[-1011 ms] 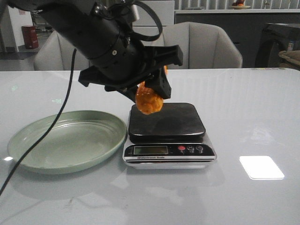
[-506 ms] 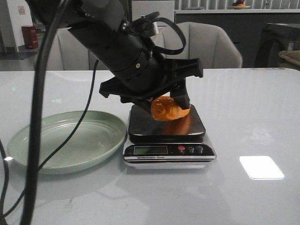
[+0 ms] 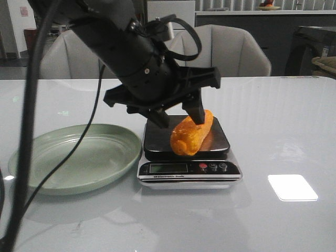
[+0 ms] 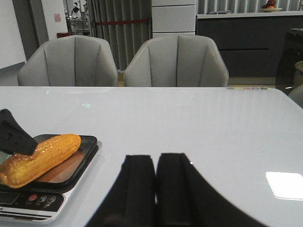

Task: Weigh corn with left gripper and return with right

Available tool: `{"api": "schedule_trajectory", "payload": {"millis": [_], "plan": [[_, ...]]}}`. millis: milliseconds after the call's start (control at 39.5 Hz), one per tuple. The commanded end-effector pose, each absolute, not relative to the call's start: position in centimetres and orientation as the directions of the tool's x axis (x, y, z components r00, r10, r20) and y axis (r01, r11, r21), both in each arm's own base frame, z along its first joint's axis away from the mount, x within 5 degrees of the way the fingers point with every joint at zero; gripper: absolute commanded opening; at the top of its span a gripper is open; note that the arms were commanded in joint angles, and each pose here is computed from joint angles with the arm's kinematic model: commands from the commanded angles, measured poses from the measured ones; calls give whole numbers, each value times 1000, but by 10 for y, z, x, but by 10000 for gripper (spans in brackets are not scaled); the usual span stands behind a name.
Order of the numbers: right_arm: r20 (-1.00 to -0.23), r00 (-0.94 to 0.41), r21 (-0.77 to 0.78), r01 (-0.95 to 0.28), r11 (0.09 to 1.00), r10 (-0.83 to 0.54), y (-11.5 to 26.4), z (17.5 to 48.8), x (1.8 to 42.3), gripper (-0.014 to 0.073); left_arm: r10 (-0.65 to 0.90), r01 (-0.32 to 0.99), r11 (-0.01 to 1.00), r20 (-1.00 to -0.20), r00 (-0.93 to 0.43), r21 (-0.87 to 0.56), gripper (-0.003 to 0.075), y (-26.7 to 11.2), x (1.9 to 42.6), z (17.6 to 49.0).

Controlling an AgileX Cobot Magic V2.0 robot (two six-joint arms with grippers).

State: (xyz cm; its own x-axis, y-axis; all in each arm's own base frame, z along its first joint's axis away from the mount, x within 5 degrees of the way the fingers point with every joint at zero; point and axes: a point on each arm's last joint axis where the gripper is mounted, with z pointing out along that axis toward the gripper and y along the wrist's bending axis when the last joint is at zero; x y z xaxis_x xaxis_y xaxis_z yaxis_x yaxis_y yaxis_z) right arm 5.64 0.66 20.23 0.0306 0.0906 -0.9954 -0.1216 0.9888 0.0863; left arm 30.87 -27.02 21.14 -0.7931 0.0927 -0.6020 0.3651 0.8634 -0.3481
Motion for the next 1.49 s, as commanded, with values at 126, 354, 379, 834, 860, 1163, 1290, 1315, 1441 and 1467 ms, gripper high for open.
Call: {"api": "schedule_trajectory", "payload": {"millis": [126,354,379,834,860,1163,1290,1315,1441,1467], "plan": [[-989,124,60,-134,989,77,7,207,55,158,-75,352,851,-755,-652,-389,440,-218,311,302],[-989,124,60,-134,989,77,7,207,55,158,-132,302,882,-805,-578,-362,440,-150,271,327],[-989,124,60,-134,989,77,7,207,55,158,-128,304,886,-814,-567,-351,440,-143,264,329],[-989,124,60,-134,989,77,7,207,55,158,-28,366,912,-919,-393,-185,440,-69,140,341],[-989,124,60,-134,989,77,7,207,55,158,-17,367,915,-923,-384,-170,440,-66,135,341],[-989,123,60,-134,989,77,7,207,55,158,13,343,933,-943,-331,-108,439,-29,73,340],[-989,123,60,-134,989,77,7,207,55,158,20,331,941,-968,-251,-67,439,-15,52,334],[-989,123,60,-134,989,77,7,207,55,158,27,324,945,-972,-232,-51,439,-12,48,332],[-989,123,60,-134,989,77,7,207,55,158,29,308,951,-988,-151,-20,417,0,31,320],[-989,123,60,-134,989,77,7,207,55,158,26,305,952,-991,-133,-16,406,2,27,318]]}}
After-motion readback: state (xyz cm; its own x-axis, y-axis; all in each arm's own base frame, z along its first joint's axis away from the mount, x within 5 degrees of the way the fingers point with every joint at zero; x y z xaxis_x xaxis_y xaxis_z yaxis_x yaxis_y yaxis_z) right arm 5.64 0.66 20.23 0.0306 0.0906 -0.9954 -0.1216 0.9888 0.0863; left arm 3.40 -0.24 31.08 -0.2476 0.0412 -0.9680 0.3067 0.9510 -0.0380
